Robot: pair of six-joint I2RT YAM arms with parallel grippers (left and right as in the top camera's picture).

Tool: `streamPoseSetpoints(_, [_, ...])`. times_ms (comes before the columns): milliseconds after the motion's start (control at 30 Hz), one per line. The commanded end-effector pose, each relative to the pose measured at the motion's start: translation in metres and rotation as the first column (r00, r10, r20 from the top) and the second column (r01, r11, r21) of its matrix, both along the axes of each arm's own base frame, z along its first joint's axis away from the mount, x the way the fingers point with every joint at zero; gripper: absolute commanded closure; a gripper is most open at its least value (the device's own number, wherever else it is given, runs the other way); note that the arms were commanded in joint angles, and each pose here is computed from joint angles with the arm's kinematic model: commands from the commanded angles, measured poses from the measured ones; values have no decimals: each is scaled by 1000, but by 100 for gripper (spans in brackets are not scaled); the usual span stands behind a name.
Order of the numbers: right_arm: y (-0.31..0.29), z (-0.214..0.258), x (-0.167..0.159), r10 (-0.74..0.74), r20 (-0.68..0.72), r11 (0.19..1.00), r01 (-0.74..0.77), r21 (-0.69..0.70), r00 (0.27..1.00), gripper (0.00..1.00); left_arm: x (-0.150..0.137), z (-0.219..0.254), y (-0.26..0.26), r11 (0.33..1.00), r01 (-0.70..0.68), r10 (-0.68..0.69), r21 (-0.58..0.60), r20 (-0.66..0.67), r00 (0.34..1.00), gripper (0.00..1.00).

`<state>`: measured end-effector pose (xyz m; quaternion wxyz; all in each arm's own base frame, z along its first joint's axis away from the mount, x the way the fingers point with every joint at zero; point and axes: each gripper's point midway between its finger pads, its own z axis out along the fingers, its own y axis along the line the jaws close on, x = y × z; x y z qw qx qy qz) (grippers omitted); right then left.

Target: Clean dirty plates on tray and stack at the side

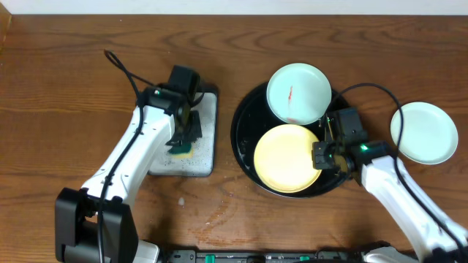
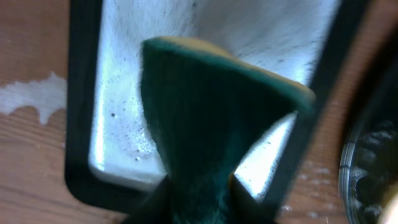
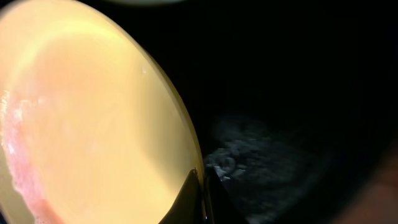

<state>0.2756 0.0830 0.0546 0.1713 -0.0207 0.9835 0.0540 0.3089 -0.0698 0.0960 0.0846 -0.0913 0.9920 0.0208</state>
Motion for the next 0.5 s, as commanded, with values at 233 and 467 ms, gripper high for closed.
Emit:
streamPoseSetpoints(233, [-14, 75, 6, 76, 331, 954, 28, -299, 940, 98, -5, 19, 2, 988, -30, 37, -152, 41, 998, 41])
streamPoseSetpoints(467, [1, 118, 0, 224, 482, 864, 57, -501, 847, 99, -23, 69, 3, 981, -3, 37, -196, 170, 985, 32])
